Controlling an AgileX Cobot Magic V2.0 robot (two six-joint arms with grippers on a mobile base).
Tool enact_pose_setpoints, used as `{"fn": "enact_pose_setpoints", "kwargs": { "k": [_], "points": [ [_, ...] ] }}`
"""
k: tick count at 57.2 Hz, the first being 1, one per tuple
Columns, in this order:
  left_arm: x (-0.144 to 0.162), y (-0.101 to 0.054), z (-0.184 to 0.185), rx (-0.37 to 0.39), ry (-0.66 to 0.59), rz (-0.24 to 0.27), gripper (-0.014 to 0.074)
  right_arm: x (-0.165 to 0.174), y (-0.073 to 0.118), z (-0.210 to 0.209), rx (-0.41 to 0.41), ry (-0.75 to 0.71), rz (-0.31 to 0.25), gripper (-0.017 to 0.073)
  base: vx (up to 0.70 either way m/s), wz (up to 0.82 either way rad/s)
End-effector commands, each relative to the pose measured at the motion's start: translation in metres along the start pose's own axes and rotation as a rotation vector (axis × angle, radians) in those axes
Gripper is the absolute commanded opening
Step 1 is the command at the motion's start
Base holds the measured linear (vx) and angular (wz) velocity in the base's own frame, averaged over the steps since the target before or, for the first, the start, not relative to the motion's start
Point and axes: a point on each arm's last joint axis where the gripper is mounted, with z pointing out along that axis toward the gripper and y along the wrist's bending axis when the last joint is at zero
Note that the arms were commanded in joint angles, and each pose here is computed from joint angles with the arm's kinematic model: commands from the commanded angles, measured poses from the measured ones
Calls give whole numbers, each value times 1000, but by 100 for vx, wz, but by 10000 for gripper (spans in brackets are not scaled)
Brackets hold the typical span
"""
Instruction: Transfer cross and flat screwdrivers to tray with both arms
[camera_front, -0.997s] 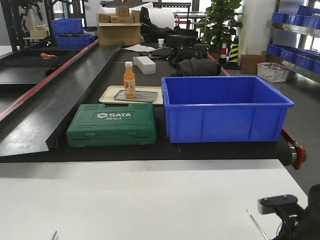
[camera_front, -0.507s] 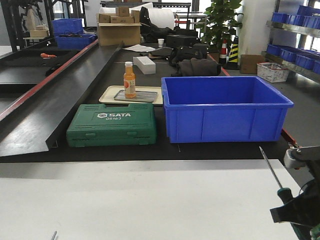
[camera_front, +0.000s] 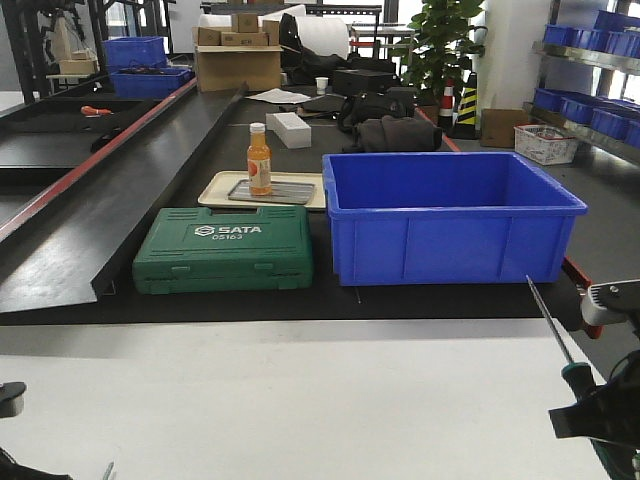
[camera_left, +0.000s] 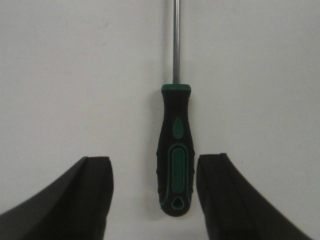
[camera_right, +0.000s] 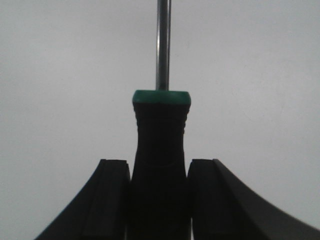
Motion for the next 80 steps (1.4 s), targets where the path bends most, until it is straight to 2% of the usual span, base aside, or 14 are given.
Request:
{"fn": "enact_pose_setpoints", "kwargs": {
  "k": [1, 13, 35, 50, 54, 59, 68, 80],
  "points": [
    [-11, -9, -2, 21, -44, 8, 499, -13, -1, -14, 19, -116, -6, -8, 0, 0],
    [-9, -23, 23, 24, 22, 56, 499, -13, -1, -13, 19, -115, -6, -8, 0, 0],
    [-7, -20, 55, 12, 101, 22, 495, -12, 0, -13, 15, -101, -5, -8, 0, 0],
    [-2, -19, 75, 14, 170, 6, 448, -12, 0, -13, 14, -101, -4, -8, 0, 0],
    [0, -19, 79, 12, 188, 10, 412, -11, 0, -13, 13, -99, -1, -8, 0, 0],
    [1, -18, 82, 11, 203, 13, 308, -11, 0, -13, 12, -96, 1, -8, 0, 0],
    [1, -18, 83, 12, 206, 36, -2, -11, 0, -13, 10, -90, 1, -8, 0, 0],
    [-2, -20, 72, 21, 168, 79, -7, -12, 0, -13, 9, -101, 9, -8, 0, 0]
  ]
}}
